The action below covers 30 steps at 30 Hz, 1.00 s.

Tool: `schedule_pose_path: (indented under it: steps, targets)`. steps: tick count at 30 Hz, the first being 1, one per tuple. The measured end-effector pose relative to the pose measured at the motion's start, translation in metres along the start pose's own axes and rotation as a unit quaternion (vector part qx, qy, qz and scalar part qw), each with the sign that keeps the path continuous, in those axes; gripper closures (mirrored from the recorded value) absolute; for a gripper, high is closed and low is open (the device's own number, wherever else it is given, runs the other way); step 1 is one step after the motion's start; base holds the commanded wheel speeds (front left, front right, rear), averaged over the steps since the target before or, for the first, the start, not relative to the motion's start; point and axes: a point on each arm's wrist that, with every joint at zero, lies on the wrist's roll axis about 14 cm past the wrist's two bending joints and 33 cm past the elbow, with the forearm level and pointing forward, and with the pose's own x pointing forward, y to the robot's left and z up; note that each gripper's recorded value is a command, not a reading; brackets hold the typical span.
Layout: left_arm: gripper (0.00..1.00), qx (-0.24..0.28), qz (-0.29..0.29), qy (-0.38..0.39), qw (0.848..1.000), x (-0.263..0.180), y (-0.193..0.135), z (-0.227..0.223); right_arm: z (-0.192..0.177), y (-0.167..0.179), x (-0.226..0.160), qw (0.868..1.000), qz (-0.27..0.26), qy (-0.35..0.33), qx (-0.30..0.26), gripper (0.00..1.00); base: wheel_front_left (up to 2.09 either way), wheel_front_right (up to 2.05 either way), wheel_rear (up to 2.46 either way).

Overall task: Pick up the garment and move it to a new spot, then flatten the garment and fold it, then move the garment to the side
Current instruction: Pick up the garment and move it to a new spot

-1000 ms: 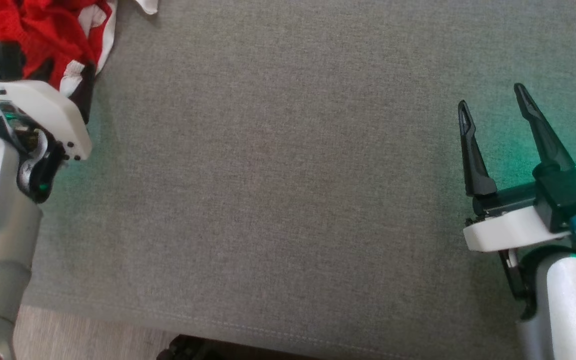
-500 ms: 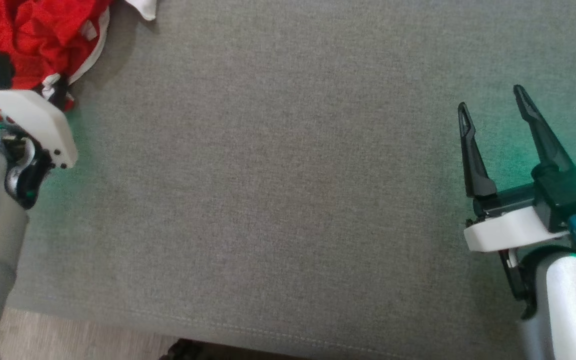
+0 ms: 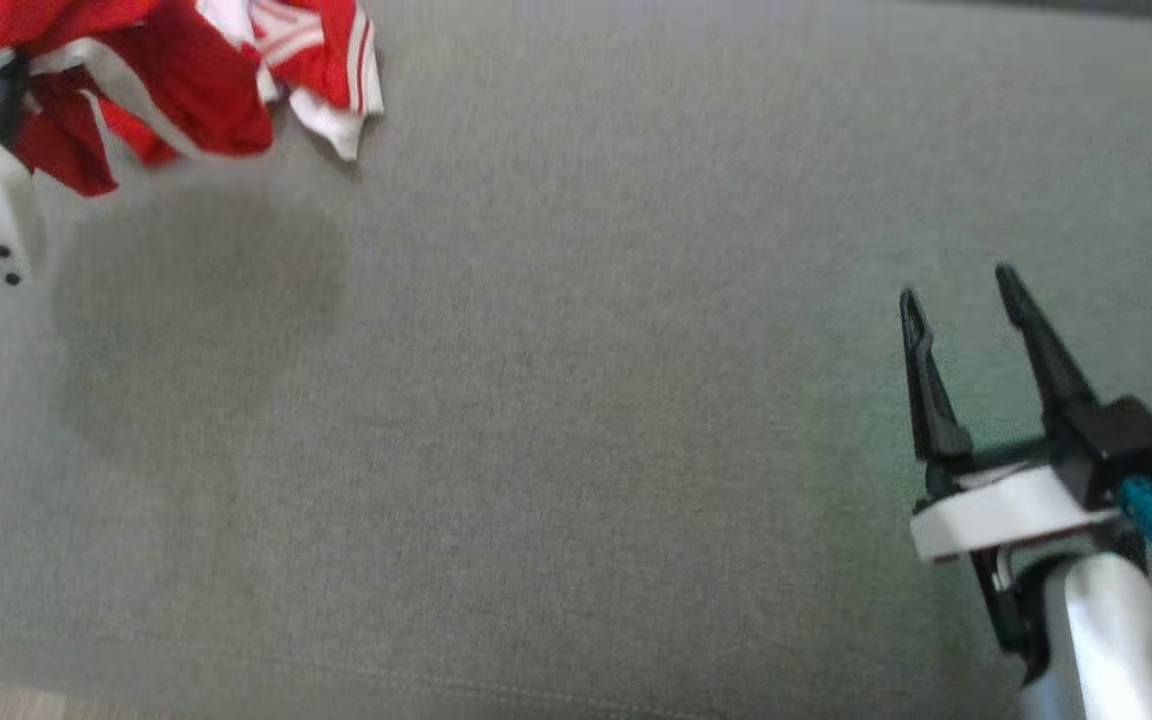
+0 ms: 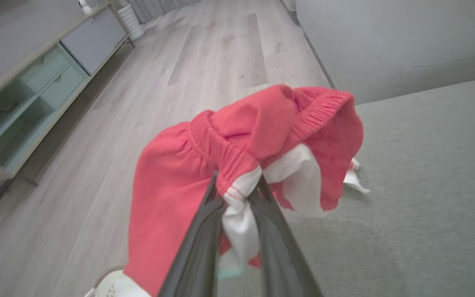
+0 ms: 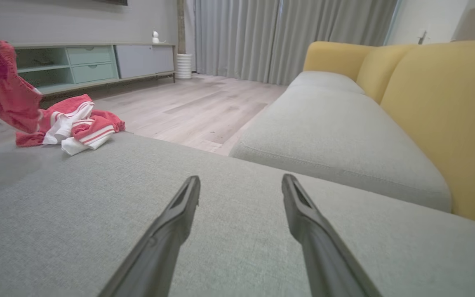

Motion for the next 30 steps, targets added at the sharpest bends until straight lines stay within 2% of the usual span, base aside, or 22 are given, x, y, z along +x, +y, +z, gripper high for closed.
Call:
schedule_pose_path:
  steps: [4, 10, 18, 21, 24, 30]
  targets:
    - [1.0, 0.027, -0.033, -0.041, 0.998, -0.025, -0.022, 0.041, 0.008, -0.005, -0.027, 1.0, -0.019, -0.01, 0.014, 0.0, 0.0, 0.0, 0.0]
    - [1.0, 0.03, -0.085, -0.098, 0.991, -0.045, -0.061, 0.093, 0.019, -0.02, -0.058, 0.998, -0.054, -0.029, 0.025, 0.0, 0.0, 0.0, 0.0]
    - [1.0, -0.025, -0.228, -0.166, 0.959, -0.051, -0.2, 0.157, 0.022, -0.05, -0.1, 0.992, -0.118, -0.043, 0.033, 0.0, 0.0, 0.0, 0.0]
    - [1.0, -0.061, -0.279, -0.164, 0.944, -0.046, -0.253, 0.155, 0.016, -0.059, -0.108, 0.989, -0.136, -0.037, 0.038, 0.0, 0.0, 0.0, 0.0]
    - [1.0, -0.101, -0.316, -0.139, 0.933, -0.032, -0.296, 0.134, 0.01, -0.064, -0.105, 0.988, -0.143, -0.03, 0.042, 0.0, 0.0, 0.0, 0.0]
    - [1.0, -0.147, -0.332, -0.049, 0.93, 0.009, -0.351, 0.054, 0.003, -0.079, -0.09, 0.987, -0.153, -0.024, 0.043, 0.0, 0.0, 0.0, 0.0]
